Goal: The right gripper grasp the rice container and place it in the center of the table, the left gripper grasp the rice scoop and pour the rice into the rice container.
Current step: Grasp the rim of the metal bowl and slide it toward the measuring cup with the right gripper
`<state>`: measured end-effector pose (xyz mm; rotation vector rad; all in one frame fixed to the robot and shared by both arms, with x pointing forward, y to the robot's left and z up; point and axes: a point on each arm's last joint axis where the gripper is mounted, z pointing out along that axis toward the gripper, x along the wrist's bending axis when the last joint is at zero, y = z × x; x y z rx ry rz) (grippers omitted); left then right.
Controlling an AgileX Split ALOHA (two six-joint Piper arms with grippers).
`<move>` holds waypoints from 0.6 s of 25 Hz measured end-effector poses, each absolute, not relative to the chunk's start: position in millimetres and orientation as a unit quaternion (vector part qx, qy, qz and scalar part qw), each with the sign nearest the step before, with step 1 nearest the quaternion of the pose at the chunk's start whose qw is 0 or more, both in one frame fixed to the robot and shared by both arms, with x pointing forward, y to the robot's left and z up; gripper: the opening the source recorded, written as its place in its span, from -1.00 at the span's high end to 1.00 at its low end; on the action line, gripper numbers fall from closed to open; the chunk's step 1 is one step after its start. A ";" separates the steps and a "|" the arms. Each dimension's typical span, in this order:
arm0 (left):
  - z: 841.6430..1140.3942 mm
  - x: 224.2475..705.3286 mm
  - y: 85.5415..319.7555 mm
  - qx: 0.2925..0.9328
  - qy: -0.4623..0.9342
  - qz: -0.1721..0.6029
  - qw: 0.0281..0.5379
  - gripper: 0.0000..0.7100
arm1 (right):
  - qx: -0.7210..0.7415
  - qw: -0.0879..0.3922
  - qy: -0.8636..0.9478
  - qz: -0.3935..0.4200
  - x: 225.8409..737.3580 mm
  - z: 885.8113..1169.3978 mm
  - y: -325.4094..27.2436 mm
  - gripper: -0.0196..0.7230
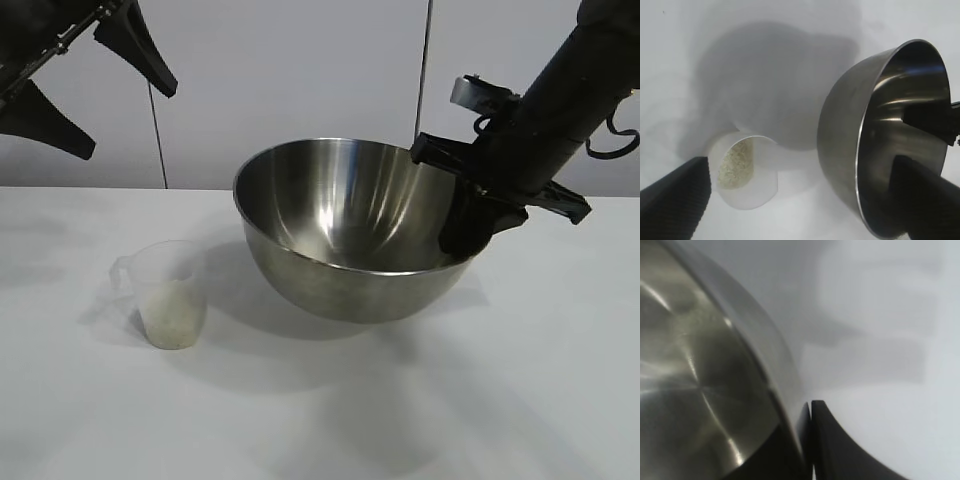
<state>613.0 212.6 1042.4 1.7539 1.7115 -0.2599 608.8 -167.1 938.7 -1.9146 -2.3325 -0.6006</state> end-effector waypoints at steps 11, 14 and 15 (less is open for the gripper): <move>1042.4 613.0 212.6 0.671 0.655 -0.099 0.332 -0.96 | -0.624 0.006 -0.764 -0.166 611.5 928.0 -172.2 0.88; 1042.4 613.0 212.6 0.671 0.655 -0.099 0.332 -0.96 | -0.626 0.007 -0.762 -0.169 611.9 928.6 -171.6 0.65; 1042.4 613.0 212.6 0.671 0.655 -0.099 0.332 -0.96 | -0.626 0.008 -0.761 -0.169 611.9 928.7 -171.5 0.50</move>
